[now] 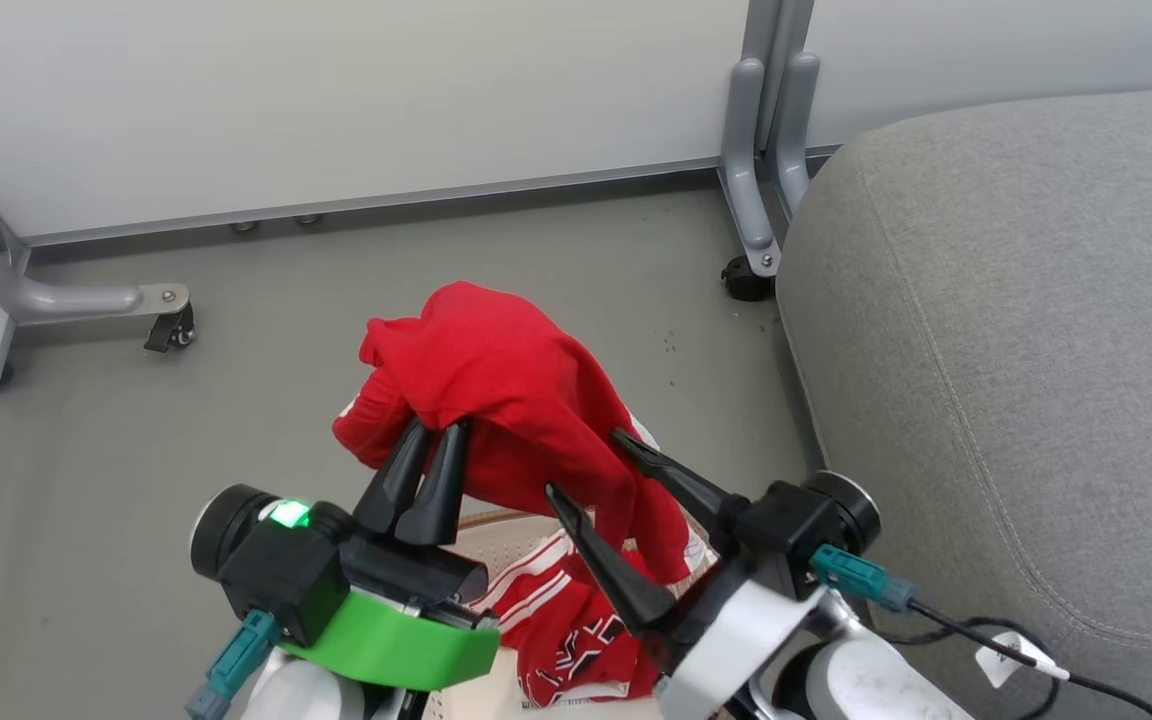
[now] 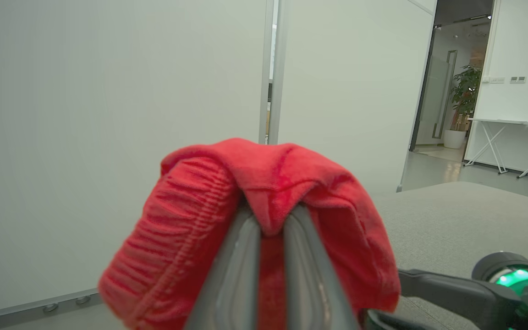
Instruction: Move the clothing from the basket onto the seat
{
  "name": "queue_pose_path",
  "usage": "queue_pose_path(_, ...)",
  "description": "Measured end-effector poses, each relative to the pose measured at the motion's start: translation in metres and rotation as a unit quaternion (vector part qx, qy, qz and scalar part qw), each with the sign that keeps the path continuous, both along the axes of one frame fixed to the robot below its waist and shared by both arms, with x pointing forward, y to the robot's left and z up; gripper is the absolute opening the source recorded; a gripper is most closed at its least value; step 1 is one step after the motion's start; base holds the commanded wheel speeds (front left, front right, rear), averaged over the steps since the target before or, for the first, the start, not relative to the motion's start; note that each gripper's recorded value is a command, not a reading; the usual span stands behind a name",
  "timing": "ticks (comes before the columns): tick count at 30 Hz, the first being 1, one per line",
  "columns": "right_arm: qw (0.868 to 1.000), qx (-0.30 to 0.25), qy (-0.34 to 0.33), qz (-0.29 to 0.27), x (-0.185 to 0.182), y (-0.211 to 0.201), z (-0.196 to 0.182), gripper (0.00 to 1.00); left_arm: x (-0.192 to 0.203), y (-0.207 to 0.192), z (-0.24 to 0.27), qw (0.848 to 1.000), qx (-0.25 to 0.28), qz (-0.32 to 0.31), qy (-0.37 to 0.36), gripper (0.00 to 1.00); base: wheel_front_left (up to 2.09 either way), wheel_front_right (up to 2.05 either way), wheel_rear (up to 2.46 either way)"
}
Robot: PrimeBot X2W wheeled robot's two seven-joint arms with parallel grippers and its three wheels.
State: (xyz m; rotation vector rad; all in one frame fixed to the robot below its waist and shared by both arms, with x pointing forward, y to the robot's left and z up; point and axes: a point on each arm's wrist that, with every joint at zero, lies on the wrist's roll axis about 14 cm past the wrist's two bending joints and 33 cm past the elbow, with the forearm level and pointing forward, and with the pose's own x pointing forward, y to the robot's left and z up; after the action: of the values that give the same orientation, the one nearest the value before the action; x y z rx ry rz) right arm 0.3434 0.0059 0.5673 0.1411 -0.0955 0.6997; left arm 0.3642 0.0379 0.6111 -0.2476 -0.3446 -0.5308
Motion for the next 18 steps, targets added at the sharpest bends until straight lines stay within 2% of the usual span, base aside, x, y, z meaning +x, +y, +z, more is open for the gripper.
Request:
queue_pose_path(9,0.999,-0.018,-0.017,0.048,0.016,0.032,0.003,1.0,-0.002,-0.004,0.001,1.0,-0.001,-0.009,-0.002,0.0,0.0,0.0,0.0)
queue_pose_path(10,0.998,-0.019,-0.014,0.05,0.018,0.034,0.002,0.73,-0.002,-0.005,0.0,1.0,-0.002,-0.01,-0.001,0.0,0.0,0.0,0.0)
queue_pose_path(11,0.998,-0.018,-0.013,0.053,0.019,0.036,0.001,0.26,-0.002,-0.006,0.0,1.0,-0.002,-0.011,-0.001,0.0,0.0,0.0,0.0)
queue_pose_path(12,0.998,-0.014,-0.012,0.056,0.02,0.038,0.002,0.0,-0.002,-0.006,0.001,1.0,-0.003,-0.012,-0.001,0.0,0.0,0.0,0.0)
queue_pose_path(18,0.998,0.001,-0.017,0.062,0.021,0.042,0.006,0.0,-0.002,-0.007,0.001,1.0,-0.002,-0.013,-0.001,0.0,0.0,0.0,0.0)
